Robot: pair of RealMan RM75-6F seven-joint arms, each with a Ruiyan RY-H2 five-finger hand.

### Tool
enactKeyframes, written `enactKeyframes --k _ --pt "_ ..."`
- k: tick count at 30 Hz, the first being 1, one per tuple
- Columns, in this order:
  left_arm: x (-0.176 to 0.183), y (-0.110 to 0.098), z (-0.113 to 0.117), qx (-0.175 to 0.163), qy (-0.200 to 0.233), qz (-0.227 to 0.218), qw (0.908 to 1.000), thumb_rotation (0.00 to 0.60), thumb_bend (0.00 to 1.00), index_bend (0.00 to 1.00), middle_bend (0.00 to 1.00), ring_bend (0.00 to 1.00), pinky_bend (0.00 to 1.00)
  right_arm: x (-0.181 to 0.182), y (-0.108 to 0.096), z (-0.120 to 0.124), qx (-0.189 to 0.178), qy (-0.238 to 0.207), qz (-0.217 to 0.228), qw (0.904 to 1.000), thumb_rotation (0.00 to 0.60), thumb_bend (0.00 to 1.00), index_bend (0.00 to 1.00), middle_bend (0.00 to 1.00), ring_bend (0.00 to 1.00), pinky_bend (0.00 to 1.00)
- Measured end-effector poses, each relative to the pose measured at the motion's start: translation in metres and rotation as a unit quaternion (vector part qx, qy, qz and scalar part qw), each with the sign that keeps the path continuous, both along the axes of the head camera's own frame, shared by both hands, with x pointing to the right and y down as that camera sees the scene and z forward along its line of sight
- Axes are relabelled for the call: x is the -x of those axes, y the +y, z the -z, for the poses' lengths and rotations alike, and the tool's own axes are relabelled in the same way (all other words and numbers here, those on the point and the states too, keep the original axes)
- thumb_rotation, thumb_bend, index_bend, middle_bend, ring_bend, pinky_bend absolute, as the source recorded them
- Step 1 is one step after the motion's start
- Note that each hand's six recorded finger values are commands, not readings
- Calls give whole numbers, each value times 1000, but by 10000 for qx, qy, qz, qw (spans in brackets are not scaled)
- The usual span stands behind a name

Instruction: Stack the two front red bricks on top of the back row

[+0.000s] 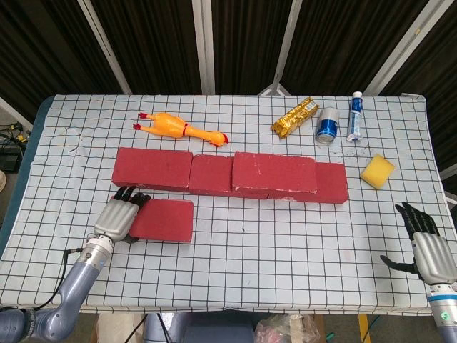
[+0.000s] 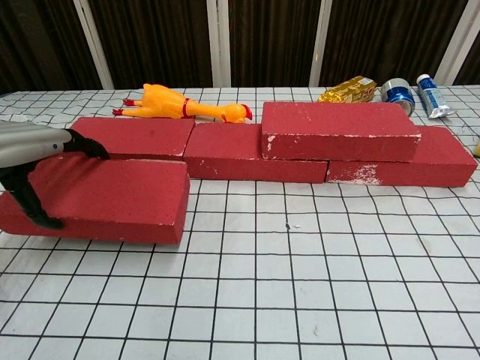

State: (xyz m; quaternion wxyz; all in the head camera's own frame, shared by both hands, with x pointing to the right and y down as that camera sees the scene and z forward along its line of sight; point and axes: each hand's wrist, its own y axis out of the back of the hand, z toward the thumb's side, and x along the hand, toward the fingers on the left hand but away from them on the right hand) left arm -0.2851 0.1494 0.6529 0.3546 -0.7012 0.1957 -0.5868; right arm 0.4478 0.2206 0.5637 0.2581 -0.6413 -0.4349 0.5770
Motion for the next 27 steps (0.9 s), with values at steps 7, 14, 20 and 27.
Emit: enactKeyframes --k 7,14,20,27 --pt "0 -35 23 -274 245 -23 9993 600 86 290 321 16 53 1 -19 3 -135 140 48 9998 600 162 0 0 0 0" --pt "-4 -71 49 -397 153 -81 9991 600 85 298 316 16 50 18 -72 13 -335 228 189 9990 600 162 0 0 0 0" --pt "-16 -101 53 -255 129 -78 9996 600 86 305 318 16 48 32 -109 9 -113 409 258 9988 600 162 0 0 0 0" --pt "-16 -131 43 -392 63 54 9992 600 86 321 324 16 47 49 -141 1 85 528 271 9982 600 162 0 0 0 0"
